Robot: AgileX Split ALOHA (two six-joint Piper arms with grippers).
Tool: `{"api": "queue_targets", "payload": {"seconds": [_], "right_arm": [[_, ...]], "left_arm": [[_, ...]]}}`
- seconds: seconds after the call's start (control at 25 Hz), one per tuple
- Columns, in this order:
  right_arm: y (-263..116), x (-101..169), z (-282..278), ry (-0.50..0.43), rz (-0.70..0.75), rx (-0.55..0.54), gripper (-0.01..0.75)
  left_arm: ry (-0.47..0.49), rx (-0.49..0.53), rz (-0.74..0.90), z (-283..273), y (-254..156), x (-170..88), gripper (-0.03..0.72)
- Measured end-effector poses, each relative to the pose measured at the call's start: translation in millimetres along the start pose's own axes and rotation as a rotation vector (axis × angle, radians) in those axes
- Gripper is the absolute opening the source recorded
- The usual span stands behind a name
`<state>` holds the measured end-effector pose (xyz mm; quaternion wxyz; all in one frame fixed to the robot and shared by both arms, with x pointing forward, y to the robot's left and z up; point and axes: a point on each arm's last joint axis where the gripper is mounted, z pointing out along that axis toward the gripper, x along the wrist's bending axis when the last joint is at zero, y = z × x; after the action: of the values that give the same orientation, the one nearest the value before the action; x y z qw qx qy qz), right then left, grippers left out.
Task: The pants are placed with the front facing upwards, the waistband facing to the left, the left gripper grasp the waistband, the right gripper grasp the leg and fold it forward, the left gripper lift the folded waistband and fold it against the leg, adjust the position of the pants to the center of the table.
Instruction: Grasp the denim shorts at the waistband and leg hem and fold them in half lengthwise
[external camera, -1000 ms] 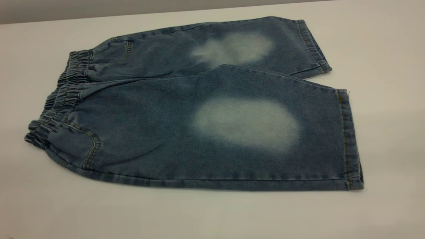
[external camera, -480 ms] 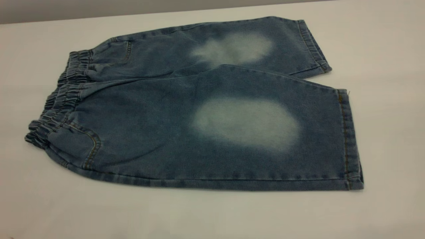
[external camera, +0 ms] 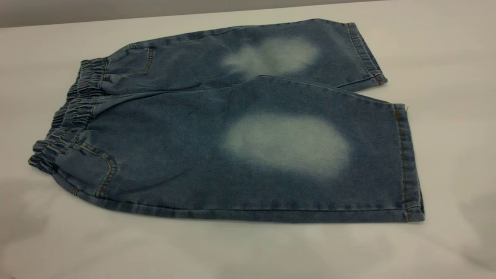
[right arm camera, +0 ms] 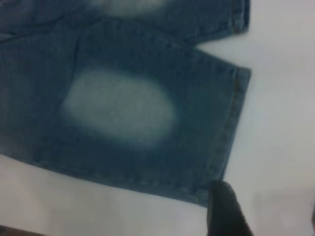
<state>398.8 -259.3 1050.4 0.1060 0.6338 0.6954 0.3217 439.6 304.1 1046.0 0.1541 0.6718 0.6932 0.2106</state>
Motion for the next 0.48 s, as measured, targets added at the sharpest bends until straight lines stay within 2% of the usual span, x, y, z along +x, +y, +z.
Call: {"api": "queue_targets", "payload": {"seconds": [0.24,0.48], "right_arm": [[7.3,-3.4,23.9,0.021,-0.013,0.044,0.315],[9.0,-7.2,37.0,0.016,-0.048,0.080,0.315]], "left_arm": [[-0.043,0.240,0.001,80.1,2.9,-13.2,0.319],[-0.141,0.408,-0.048,138.9,-10.6,-21.8,0.319]]}}
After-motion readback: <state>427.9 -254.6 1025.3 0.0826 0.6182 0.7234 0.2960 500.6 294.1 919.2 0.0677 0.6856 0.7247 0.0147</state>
